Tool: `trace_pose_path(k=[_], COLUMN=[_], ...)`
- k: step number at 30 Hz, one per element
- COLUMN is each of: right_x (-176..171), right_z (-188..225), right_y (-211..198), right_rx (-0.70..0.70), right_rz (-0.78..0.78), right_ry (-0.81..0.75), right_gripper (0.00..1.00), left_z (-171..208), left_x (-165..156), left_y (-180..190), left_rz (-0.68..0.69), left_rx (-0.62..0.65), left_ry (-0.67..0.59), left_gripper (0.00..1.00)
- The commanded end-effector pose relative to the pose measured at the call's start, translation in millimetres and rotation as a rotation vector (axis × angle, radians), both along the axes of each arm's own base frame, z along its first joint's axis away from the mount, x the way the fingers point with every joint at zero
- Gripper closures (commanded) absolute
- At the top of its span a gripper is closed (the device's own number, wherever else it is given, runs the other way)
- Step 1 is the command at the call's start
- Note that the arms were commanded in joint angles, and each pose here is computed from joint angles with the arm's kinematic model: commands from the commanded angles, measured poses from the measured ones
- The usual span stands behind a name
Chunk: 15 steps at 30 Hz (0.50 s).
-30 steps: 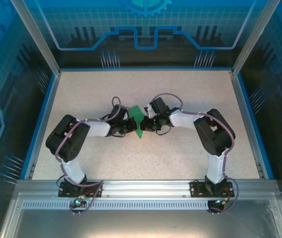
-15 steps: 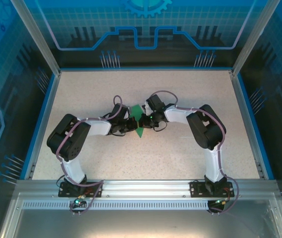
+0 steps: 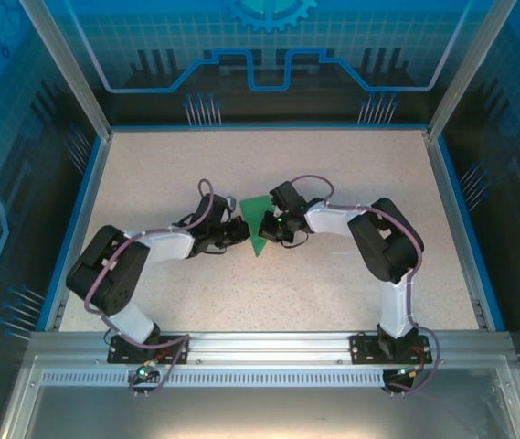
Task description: Fold a paper plane with a square sheet of paper (pick it up from the middle)
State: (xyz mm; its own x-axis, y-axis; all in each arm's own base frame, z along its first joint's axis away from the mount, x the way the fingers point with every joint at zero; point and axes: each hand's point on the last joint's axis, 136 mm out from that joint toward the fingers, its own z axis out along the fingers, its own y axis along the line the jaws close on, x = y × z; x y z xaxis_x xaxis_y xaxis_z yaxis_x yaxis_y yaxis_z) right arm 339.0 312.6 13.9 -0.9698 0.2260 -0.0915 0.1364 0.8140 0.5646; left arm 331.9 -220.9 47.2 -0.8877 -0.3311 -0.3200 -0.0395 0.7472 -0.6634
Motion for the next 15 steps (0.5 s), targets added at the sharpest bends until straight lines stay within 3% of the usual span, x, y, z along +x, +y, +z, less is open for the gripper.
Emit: trace_pose_path(k=[1,8,15], right_x=[-6.9,-6.9,-9.0], right_z=[-3.5,-1.7,-6.2], right_y=[-9.1,-4.6,-4.5], right_rx=[-0.028,0.004,0.005], right_rz=[-0.122,-0.159,-0.161], right_ry=[0.062,0.086,0.102], right_gripper=[0.93,0.93,0.93], left_z=[2.3,4.6,-14.9], left_x=[-19.3,-31.1,-30.6], left_y=[-13.1,-43.6,-45.1], left_rz=[-0.016,-0.052,-0.021], left_rx=[-0.135,-0.297,-0.260], left_ry=[0.053,0.085,0.136], left_gripper=[0.90,0.90,0.95])
